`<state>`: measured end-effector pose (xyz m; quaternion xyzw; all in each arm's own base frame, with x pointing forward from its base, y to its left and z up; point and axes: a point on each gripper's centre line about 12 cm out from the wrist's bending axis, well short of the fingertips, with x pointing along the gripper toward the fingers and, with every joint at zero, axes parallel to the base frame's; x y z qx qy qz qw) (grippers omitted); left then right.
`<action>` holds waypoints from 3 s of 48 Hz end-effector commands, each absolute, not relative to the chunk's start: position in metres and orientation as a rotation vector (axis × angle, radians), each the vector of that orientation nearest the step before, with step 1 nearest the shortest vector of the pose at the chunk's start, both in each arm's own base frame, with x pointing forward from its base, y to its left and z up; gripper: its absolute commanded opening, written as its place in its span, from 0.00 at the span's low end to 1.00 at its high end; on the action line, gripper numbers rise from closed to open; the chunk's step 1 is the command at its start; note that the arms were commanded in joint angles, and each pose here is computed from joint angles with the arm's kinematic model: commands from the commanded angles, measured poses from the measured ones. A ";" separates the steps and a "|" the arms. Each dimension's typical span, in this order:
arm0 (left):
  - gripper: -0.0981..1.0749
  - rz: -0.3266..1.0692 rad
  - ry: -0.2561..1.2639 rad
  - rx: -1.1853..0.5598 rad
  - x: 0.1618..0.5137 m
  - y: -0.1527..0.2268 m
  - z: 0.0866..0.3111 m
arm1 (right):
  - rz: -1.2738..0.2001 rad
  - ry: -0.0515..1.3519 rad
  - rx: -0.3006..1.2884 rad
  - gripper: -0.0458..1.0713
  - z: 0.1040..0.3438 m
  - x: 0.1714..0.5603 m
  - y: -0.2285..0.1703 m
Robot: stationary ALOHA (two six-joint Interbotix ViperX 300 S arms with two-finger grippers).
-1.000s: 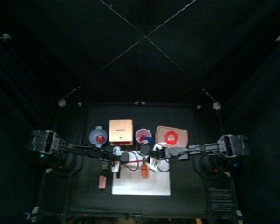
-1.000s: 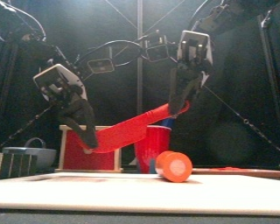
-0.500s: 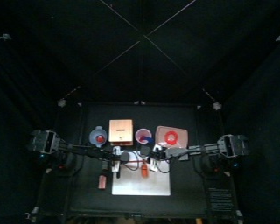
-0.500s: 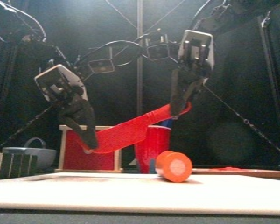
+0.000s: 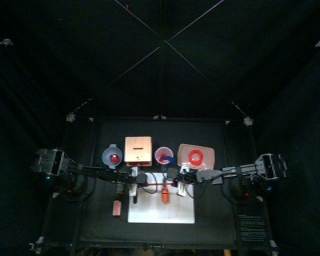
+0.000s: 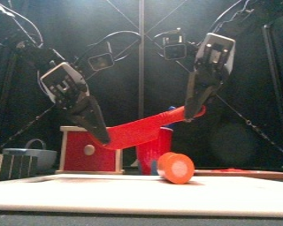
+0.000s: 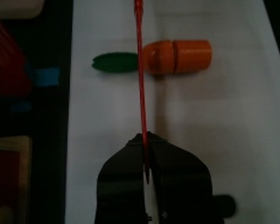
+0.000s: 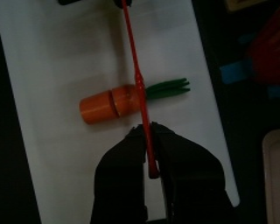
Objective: Cut carrot
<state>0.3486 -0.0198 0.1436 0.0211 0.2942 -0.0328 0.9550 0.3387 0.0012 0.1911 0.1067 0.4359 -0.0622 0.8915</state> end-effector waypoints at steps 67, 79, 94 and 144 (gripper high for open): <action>0.33 -0.142 0.409 0.027 0.388 -0.059 0.139 | -0.081 0.898 0.268 0.27 0.175 0.314 0.022; 0.33 -0.138 0.425 0.024 0.389 -0.058 0.132 | -0.085 0.891 0.282 0.27 0.169 0.313 0.022; 0.33 -0.136 0.447 0.019 0.390 -0.059 0.124 | -0.095 0.878 0.312 0.27 0.159 0.311 0.022; 0.33 -0.150 0.515 -0.016 0.394 -0.081 0.096 | -0.057 0.891 0.345 0.27 0.133 0.322 0.045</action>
